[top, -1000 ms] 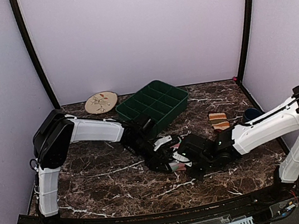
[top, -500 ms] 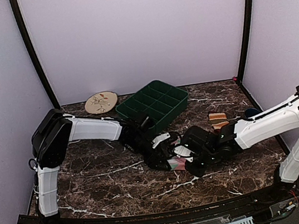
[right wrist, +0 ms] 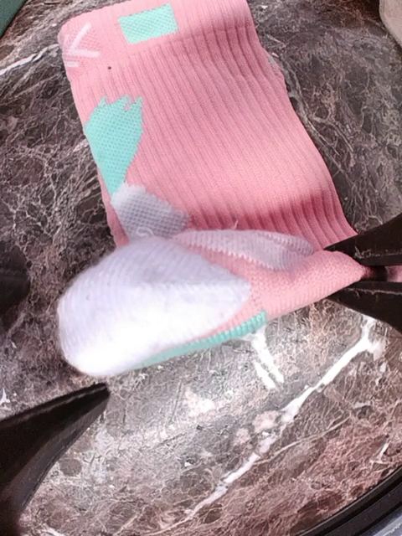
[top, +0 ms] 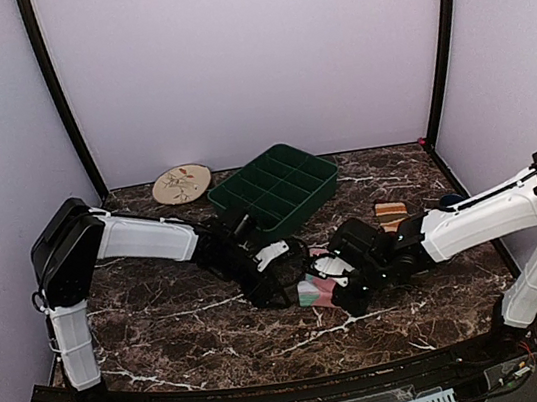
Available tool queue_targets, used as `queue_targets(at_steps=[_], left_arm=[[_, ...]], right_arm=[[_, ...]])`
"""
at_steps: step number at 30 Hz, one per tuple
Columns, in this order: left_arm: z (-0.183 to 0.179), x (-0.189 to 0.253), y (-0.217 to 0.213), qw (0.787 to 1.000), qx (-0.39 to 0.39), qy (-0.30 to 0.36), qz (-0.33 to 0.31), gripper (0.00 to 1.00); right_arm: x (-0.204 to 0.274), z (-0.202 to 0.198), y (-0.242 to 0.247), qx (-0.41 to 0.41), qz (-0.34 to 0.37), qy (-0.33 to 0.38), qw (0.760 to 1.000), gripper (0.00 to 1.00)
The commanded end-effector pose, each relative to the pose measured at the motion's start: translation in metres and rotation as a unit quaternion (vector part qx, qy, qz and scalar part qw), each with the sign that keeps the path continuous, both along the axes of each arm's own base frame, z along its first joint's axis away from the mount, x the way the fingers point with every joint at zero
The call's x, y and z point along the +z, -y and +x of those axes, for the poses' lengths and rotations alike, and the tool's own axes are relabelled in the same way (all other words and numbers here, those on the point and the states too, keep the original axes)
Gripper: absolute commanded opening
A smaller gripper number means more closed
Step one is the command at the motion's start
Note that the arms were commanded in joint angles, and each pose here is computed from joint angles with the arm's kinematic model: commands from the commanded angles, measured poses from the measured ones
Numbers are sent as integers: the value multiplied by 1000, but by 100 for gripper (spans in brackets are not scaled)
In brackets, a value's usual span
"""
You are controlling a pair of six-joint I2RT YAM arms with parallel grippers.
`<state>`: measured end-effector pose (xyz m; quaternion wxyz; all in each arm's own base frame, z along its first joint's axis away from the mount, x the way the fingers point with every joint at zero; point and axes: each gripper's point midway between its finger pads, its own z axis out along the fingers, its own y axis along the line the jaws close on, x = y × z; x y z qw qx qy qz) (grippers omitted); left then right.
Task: Roll the socks
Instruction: Roll the sock at the center of the board.
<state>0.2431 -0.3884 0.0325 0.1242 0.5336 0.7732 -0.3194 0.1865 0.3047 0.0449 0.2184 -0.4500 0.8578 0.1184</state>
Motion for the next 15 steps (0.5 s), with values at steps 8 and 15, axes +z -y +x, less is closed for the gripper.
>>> queue_targets(at_steps=[8, 15], left_arm=[[8, 29, -25, 991, 85, 99, -25, 69], [6, 42, -12, 967, 74, 241, -30, 68]], right_arm=[[3, 2, -16, 0, 46, -110, 993, 0], [1, -2, -24, -1, 81, -235, 969, 0]])
